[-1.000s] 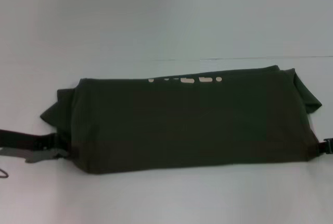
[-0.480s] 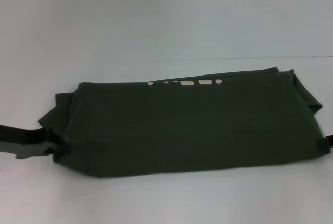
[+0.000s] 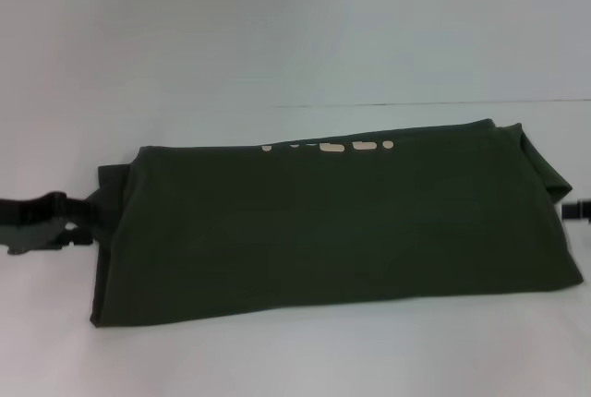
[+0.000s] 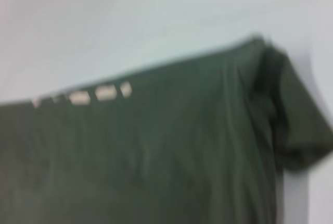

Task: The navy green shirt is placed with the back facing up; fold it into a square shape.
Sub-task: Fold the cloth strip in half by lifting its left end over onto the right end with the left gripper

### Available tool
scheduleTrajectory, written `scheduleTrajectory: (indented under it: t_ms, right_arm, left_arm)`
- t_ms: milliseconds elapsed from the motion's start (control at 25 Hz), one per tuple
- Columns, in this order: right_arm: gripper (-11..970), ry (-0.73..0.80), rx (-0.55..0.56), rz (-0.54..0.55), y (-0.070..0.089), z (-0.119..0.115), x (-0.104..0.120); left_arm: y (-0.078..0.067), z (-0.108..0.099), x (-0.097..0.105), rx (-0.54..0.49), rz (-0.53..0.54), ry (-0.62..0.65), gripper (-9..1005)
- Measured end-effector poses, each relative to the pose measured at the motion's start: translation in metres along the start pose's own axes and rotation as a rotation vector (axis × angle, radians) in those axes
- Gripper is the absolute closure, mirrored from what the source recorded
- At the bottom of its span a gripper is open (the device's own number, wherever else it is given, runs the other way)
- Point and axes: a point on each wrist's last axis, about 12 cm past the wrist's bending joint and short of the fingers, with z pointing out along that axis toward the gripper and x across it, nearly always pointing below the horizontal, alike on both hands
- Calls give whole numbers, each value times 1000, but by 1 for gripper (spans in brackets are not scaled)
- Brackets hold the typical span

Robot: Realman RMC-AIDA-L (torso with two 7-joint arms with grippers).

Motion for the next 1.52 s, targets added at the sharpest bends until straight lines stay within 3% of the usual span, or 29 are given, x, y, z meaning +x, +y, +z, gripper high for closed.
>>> scheduleTrajectory:
  t_ms: [280, 400, 560, 640, 800, 960, 1520]
  right_arm:
    - [307, -227, -103, -141, 6, -17, -17]
    - [165, -299, -174, -256, 8, -19, -6]
    - [94, -351, -279, -429, 14, -20, 17]
    - [58, -359, -344, -529, 19, -22, 29]
    - [55, -355, -463, -702, 30, -25, 49]
    - [52, -319, -563, -801, 38, -28, 61]
    - [54, -238, -632, -917, 45, -21, 73]
  left_arm:
    - [-6, 3, -3, 80, -14, -54, 379]
    - [-8, 5, 0, 100, -20, -32, 270]
    - [-11, 5, 3, 125, -23, -3, 121]
    - [-12, 5, 4, 135, -28, 8, 114]
    - [-15, 4, 6, 153, -44, 35, 101]
    - [-11, 2, 9, 122, -93, 61, 88]
    - [24, -14, 41, 90, -317, 45, 93]
